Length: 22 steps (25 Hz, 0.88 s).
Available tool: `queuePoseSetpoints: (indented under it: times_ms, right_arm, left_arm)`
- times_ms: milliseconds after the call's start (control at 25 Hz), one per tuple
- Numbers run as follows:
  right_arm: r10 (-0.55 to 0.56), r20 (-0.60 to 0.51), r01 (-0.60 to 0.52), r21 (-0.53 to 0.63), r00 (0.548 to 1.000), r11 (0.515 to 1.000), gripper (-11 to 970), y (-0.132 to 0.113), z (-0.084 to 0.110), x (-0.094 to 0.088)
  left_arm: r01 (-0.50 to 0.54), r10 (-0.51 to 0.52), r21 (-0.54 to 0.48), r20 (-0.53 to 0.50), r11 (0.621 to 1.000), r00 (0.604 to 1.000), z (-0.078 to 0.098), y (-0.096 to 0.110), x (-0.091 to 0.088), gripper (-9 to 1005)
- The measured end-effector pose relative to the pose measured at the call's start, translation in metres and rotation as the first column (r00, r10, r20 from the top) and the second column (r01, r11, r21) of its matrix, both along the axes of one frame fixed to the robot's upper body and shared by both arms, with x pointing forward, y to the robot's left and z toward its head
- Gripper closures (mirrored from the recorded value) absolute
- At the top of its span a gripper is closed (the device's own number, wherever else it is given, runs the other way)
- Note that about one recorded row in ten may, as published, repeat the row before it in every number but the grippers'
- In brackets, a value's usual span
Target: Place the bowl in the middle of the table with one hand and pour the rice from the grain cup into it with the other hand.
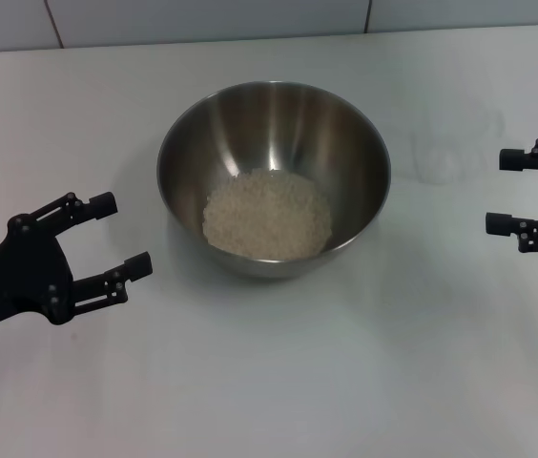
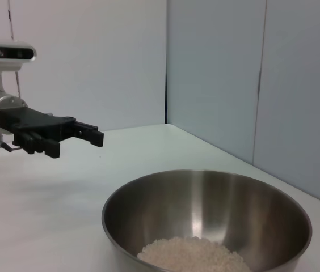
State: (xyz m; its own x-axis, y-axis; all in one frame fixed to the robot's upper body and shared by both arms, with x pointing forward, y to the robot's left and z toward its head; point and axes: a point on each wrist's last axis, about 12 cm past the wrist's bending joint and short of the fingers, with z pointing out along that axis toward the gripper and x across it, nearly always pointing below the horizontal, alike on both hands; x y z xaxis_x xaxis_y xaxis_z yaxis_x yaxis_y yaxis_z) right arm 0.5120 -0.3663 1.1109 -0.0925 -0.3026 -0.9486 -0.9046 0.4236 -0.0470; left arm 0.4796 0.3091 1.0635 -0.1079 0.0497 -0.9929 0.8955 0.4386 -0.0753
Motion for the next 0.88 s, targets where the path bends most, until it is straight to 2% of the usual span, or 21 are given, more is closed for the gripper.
queuePoseSetpoints:
  times_ms: [880]
  right_arm:
    - [-0.002,-0.001,0.002,-0.002,1.000,1.000,143,-0.0002,0.0001,-0.0002]
  left_arm:
    - [0.010,-0.010,0.005,-0.015,1.000,1.000,-0.0008,-0.0005,-0.0007,136]
